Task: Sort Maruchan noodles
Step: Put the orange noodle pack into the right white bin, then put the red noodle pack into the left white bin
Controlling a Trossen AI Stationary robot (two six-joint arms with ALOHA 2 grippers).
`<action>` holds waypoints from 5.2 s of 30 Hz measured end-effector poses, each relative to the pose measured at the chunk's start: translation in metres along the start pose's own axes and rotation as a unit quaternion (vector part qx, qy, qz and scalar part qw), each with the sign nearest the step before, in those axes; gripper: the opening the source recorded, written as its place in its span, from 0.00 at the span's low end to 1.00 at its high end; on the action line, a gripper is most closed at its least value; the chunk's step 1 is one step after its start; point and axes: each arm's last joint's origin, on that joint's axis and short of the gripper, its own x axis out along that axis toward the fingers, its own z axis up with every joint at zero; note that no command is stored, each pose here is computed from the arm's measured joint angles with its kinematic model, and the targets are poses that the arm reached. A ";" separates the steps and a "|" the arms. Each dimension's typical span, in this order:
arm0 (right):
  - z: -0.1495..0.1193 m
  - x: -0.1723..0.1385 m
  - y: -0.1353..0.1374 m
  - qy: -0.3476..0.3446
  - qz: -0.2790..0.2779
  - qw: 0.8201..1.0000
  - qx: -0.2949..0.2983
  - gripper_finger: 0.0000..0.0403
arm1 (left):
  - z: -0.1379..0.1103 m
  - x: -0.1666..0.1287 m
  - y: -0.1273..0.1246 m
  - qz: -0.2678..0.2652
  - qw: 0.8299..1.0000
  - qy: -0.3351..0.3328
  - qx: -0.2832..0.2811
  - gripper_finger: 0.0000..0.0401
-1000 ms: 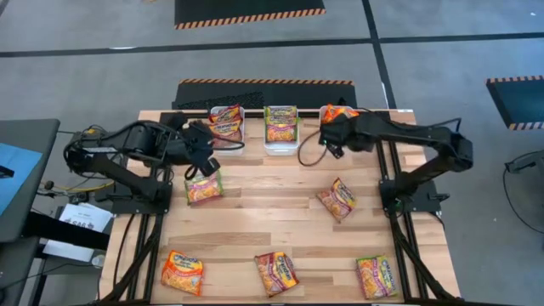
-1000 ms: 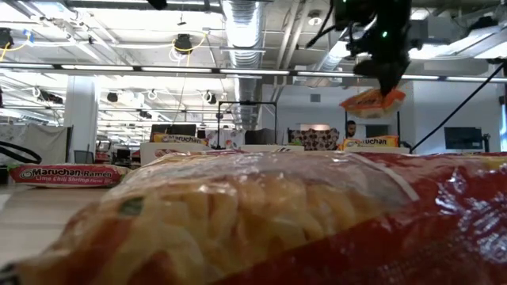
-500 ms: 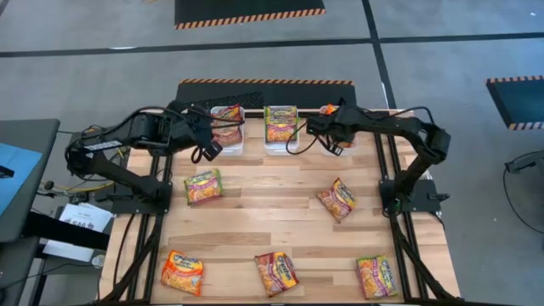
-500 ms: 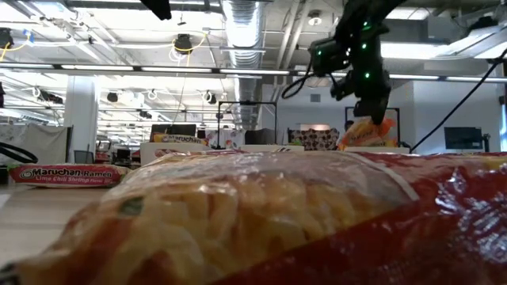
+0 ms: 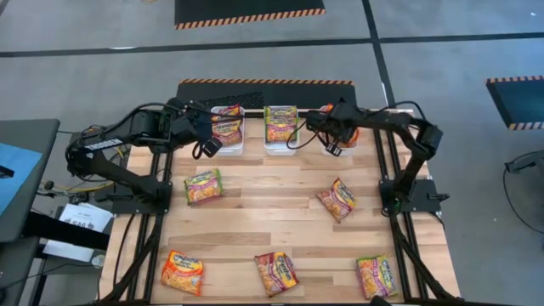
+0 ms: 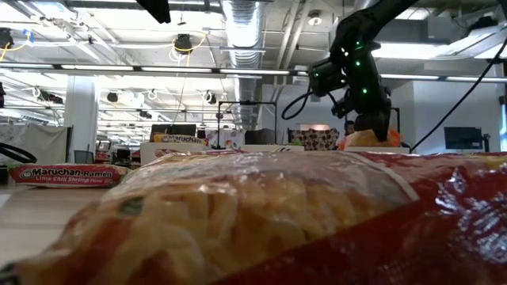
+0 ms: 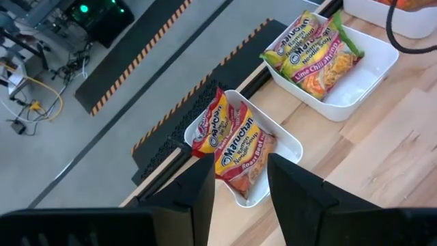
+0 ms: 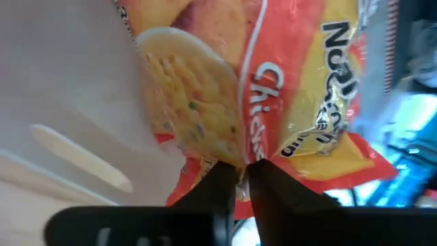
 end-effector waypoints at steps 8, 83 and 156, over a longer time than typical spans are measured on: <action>0.001 0.009 -0.012 0.015 0.021 0.999 0.024 0.32 | 0.000 0.000 0.000 -0.002 1.000 0.001 0.000 0.30; 0.032 0.055 -0.029 0.012 0.225 0.951 0.214 0.35 | 0.006 0.014 0.013 -0.001 0.999 0.019 -0.031 0.30; -0.152 -0.214 0.165 -0.144 0.629 0.758 0.098 0.37 | -0.039 -0.041 -0.032 -0.253 0.949 0.177 0.061 0.30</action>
